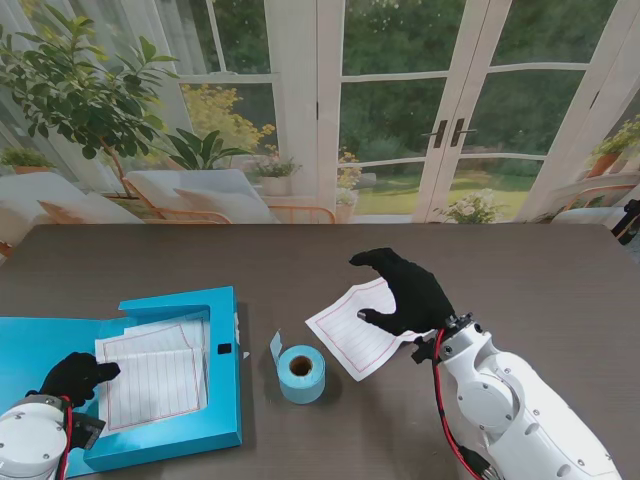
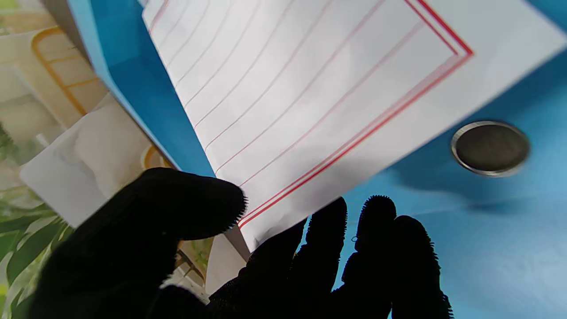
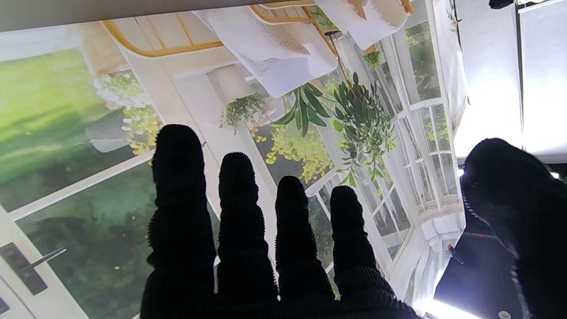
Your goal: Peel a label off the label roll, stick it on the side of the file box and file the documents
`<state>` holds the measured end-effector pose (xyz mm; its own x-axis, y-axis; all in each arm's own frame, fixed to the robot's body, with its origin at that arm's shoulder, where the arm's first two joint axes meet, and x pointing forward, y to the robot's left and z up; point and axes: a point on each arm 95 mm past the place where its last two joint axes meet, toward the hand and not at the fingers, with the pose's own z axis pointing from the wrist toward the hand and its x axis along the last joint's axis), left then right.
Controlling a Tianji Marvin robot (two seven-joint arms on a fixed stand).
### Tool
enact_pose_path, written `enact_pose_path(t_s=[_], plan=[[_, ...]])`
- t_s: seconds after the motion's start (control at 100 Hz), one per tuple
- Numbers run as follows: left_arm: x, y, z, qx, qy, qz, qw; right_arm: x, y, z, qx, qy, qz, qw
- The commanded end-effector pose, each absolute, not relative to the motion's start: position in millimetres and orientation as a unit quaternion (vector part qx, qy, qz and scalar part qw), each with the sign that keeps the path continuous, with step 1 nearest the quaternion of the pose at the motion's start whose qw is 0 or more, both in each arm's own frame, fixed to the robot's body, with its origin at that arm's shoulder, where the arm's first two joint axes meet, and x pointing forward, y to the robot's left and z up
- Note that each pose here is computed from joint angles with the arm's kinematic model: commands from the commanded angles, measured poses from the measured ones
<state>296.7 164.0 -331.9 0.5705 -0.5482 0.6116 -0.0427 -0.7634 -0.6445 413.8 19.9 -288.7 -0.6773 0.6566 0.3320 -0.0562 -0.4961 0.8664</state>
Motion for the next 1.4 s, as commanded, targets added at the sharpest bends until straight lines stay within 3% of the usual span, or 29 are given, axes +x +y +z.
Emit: enact_pose_path(t_s=[0.0, 0.63, 0.95, 1.22, 1.39], plan=[[299, 161, -326, -0.832, 0.185, -0.434, 0.292, 411, 23, -293, 0.337, 0.454, 0.796, 0.215], [313, 148, -322, -0.850, 0.233, -0.383, 0.277, 410, 22, -296, 0.342, 0.457, 0.794, 0.211], [305, 152, -316, -0.838, 0.246, -0.364, 0.323, 410, 20, -298, 0.345, 0.458, 0.792, 0.211], [306, 147, -305, -0.780, 0.260, -0.447, 0.353, 412, 17, -299, 0.347, 0.464, 0.785, 0.218], [313, 133, -293, -0.735, 0.262, -0.530, 0.330, 412, 14, -301, 0.349, 0.472, 0.778, 0.225]])
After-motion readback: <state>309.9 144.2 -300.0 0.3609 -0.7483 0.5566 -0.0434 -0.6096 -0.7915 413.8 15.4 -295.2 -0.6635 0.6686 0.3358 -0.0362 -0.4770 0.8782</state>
